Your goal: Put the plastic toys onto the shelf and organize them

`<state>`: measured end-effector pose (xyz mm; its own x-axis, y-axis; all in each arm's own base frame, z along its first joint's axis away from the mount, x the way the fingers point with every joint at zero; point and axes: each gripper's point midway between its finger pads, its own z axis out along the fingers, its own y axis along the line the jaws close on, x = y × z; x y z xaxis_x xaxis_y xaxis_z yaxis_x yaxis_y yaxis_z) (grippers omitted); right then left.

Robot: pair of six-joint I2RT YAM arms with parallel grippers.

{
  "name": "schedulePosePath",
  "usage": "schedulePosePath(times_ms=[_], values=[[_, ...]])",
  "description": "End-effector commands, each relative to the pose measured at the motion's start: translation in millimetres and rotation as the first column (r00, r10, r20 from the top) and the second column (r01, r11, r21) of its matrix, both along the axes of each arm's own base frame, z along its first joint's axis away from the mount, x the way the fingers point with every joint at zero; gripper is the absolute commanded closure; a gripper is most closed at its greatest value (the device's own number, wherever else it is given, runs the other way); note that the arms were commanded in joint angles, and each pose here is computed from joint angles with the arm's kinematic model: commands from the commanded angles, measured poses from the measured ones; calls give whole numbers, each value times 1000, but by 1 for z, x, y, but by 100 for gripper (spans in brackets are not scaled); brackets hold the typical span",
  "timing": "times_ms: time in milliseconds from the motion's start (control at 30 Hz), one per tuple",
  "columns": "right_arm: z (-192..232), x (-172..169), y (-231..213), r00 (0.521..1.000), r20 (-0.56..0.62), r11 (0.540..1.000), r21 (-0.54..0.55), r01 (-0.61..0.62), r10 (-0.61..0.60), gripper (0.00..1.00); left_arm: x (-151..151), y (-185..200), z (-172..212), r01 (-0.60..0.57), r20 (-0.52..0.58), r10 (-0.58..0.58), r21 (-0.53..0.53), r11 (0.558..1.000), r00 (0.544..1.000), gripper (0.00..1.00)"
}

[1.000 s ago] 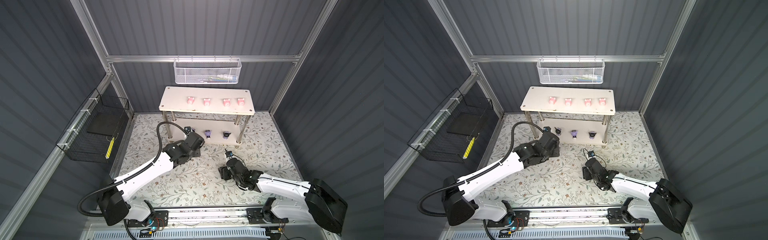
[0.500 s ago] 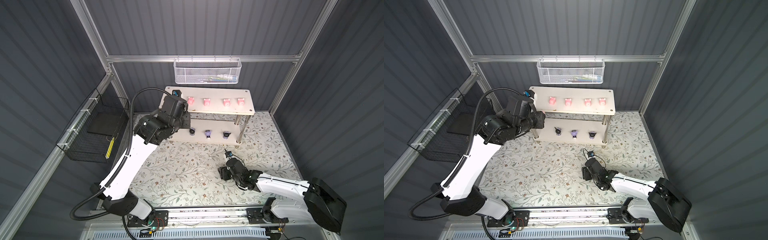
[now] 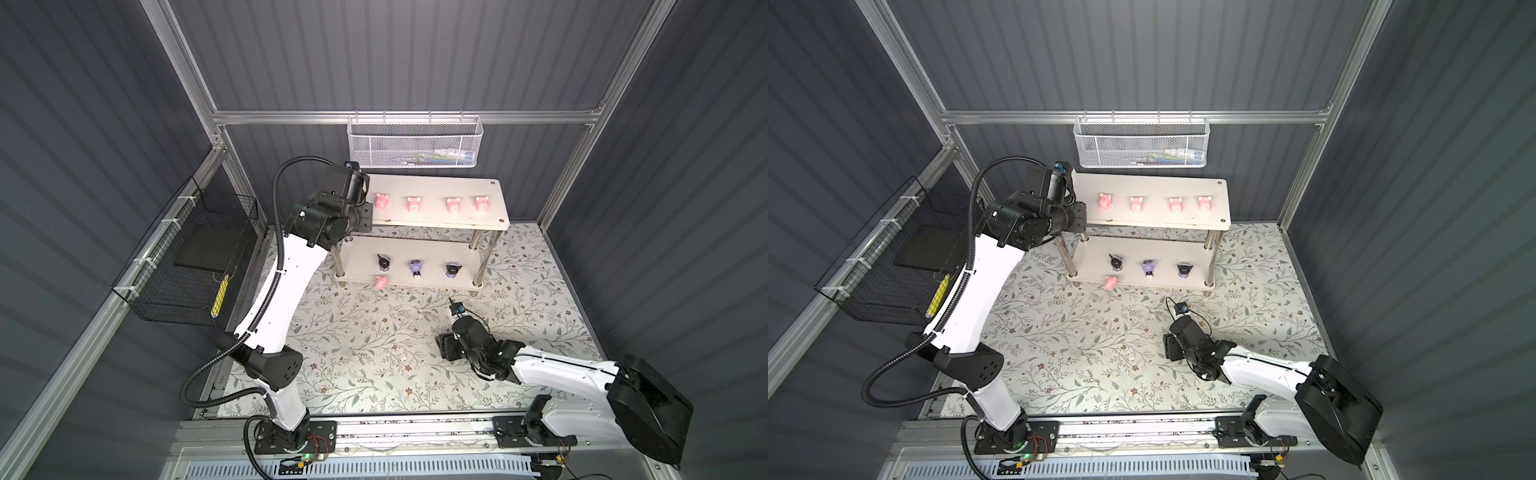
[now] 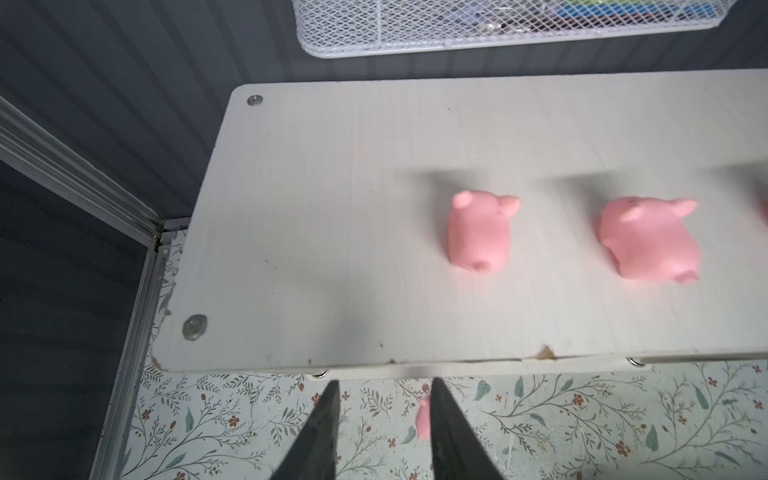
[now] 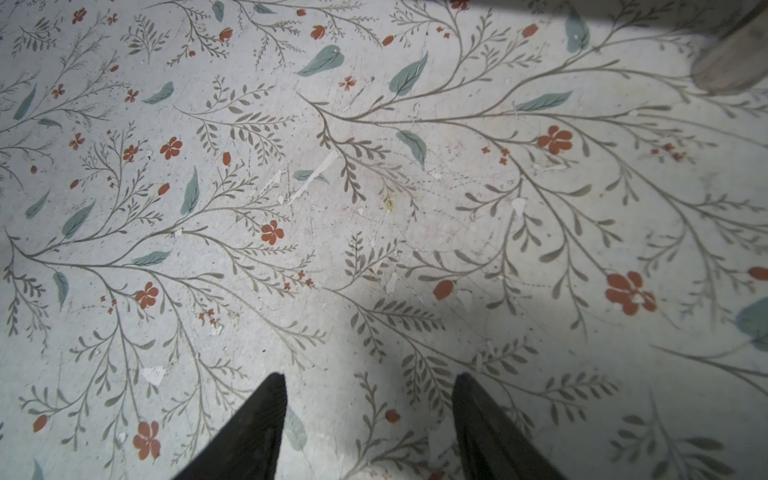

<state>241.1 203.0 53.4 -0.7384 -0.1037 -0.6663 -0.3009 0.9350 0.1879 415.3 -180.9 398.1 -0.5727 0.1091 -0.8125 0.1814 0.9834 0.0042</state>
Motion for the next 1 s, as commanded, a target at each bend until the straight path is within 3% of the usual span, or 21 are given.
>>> schedulePosePath(times_ms=[0,67,300,500,667,867,967], values=[[-7,-3,-3,1000,-20,1000,-9,4,-4,34,-3,-2,12,37,29,-37,-9,999,999,66],[-9,-2,-2,1000,-23,1000,-10,5,-5,34,-10,1,7,36,27,-35,-19,999,999,70],[-11,0,5,999,-44,999,-22,-23,22,34,-55,17,15,48,78,-38,-129,991,996,61],[-4,-7,20,994,-79,997,41,-70,73,35,-115,22,-47,97,-24,-106,-250,963,994,59],[5,-24,33,981,-119,985,102,-139,151,35,-153,18,-128,68,-190,-143,-352,933,971,56],[34,-68,47,937,-101,935,164,-316,334,35,-176,10,-175,62,-261,-184,-412,909,948,53],[33,-89,47,913,-162,922,170,-347,373,34,-182,2,-193,76,-293,-208,-403,912,933,51]])
